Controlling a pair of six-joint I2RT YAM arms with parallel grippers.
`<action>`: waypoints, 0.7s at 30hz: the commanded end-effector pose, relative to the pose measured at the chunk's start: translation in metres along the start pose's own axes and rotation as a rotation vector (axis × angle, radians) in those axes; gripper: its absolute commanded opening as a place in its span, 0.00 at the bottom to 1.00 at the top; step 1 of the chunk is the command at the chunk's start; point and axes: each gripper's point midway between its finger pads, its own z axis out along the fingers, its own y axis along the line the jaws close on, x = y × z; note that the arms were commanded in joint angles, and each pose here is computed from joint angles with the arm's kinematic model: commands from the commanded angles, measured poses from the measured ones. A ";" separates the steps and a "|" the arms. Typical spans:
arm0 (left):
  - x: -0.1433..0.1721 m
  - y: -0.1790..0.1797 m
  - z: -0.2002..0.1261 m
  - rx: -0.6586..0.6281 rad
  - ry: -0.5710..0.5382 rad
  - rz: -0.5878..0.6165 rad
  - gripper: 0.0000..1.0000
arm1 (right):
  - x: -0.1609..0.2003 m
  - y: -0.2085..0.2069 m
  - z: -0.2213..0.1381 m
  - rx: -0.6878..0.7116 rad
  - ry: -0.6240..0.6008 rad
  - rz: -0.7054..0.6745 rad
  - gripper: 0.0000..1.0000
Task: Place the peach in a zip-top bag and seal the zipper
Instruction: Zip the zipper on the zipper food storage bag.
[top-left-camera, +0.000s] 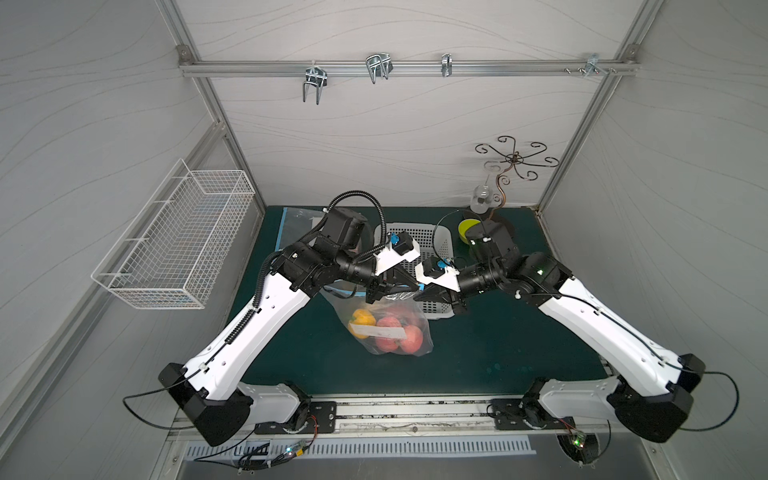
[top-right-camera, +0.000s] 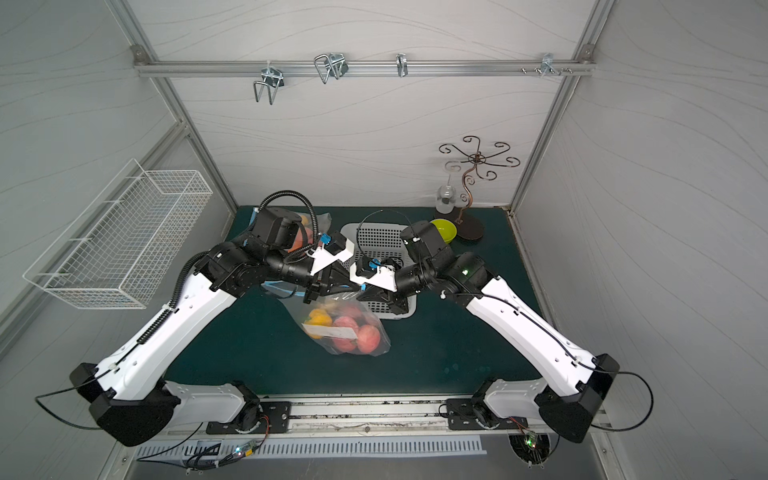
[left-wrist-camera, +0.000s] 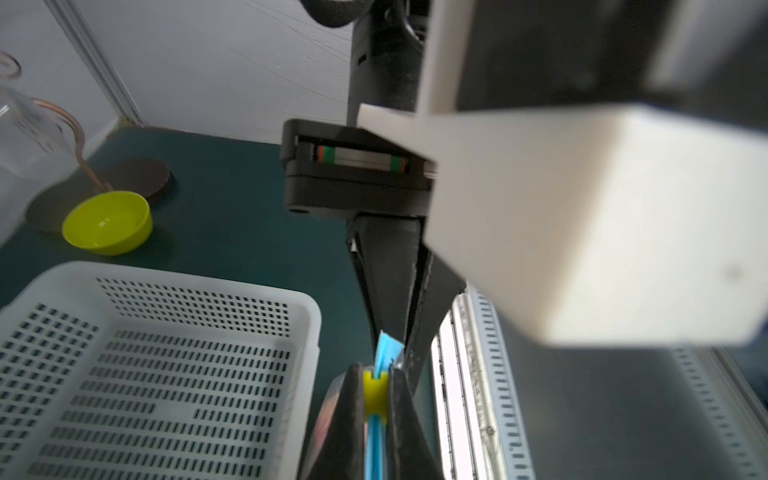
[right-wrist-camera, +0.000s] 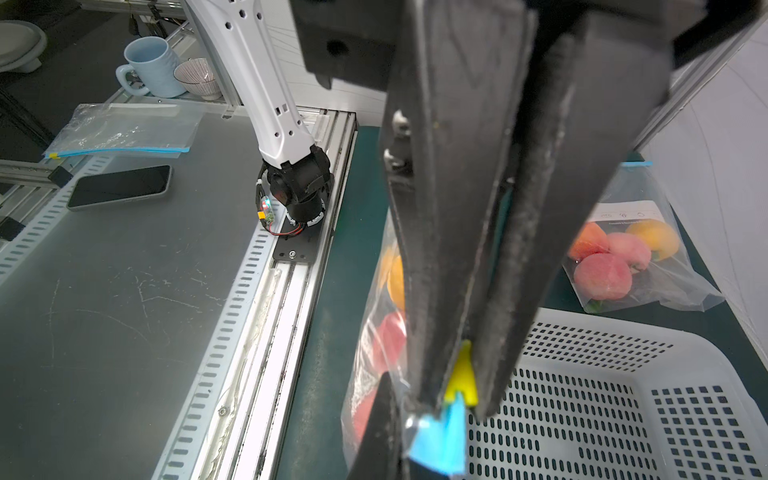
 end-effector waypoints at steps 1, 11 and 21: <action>-0.010 -0.003 -0.009 -0.033 -0.013 0.053 0.05 | -0.007 -0.003 -0.008 0.031 -0.035 0.010 0.00; -0.012 0.000 -0.021 -0.129 -0.006 0.073 0.05 | 0.005 -0.019 -0.021 0.117 -0.053 0.099 0.00; -0.011 0.001 -0.028 -0.173 -0.001 0.048 0.05 | 0.012 -0.028 -0.028 0.175 -0.067 0.151 0.00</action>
